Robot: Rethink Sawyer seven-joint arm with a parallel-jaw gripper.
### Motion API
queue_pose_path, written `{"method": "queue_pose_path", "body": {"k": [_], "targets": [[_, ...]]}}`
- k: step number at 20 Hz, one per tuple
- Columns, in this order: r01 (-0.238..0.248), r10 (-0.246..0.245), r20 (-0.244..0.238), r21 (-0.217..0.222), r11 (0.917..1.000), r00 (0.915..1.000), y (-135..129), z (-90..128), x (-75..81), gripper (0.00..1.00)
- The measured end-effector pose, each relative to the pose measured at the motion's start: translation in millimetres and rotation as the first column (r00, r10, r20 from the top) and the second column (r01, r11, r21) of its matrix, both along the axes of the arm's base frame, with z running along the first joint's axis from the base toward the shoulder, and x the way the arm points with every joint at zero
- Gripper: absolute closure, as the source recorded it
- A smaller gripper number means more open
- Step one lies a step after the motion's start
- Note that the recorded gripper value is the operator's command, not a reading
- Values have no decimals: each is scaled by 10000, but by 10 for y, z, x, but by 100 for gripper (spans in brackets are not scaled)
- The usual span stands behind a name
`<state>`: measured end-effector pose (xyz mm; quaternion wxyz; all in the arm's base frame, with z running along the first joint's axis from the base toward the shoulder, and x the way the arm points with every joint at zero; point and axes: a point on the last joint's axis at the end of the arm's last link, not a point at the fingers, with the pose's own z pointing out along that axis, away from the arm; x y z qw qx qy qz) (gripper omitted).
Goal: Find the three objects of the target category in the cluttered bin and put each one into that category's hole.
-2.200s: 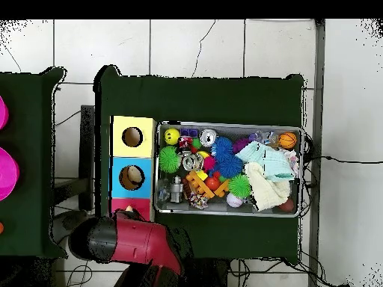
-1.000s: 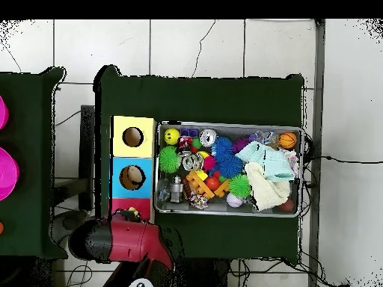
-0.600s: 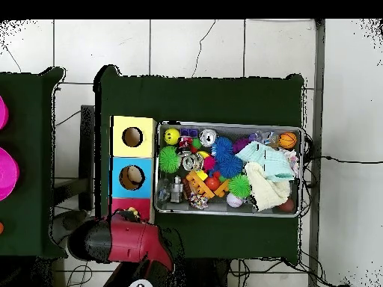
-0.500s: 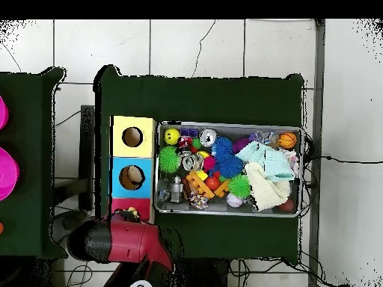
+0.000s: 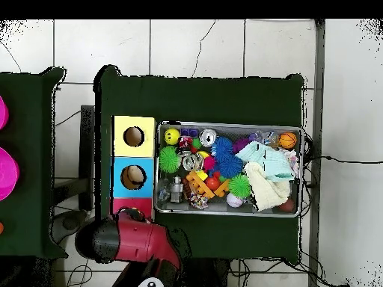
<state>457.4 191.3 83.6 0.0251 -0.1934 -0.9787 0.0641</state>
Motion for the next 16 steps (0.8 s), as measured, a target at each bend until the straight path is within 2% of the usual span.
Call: {"method": "queue_pose_path", "body": {"k": [3,8,11,16], "targets": [[88,-88,-22,124,9999,10000,-11,30,-17,0],[236,-222,-415,333,9992,9989,-60,386,-88,0],[409,-362,-823,563,9976,9959,-87,662,-121,0],[699,-628,-918,762,9946,9938,-164,896,-97,0]]}}
